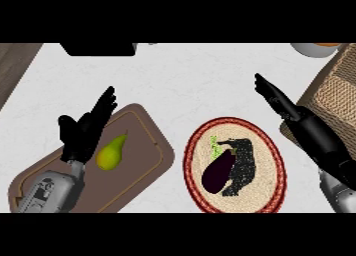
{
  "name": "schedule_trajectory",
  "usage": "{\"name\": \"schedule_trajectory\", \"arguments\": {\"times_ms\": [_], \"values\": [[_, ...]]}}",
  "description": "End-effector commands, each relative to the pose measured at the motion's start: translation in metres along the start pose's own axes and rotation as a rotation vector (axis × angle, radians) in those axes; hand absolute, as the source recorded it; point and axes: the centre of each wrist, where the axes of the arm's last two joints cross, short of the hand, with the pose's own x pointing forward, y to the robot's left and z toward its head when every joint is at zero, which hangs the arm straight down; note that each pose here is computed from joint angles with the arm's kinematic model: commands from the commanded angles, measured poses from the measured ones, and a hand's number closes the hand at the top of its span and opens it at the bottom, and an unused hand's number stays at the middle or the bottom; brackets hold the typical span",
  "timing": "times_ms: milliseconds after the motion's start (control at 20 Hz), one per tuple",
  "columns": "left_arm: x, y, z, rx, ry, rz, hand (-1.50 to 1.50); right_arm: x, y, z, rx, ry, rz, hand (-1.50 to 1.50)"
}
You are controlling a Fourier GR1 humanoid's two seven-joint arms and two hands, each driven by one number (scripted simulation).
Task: Pick the eggplant from the placemat and place it in the basket
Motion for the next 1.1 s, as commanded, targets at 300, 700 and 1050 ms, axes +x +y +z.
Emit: {"name": "schedule_trajectory", "arguments": {"times_ms": [300, 700, 1050], "values": [[-0.095, 0.029, 0.065, 0.095, 0.433, 0.024, 0.00, -0.020, 0.050, -0.054, -0.245, 0.125, -0.176, 1.50], [-0.103, 0.040, 0.075, 0.121, 0.458, 0.023, 0.00, -0.025, 0.148, -0.097, -0.412, 0.332, -0.028, -1.50], [-0.097, 0.052, 0.075, 0.169, 0.461, 0.036, 0.00, -0.026, 0.061, -0.118, -0.413, 0.623, 0.519, -1.50]]}}
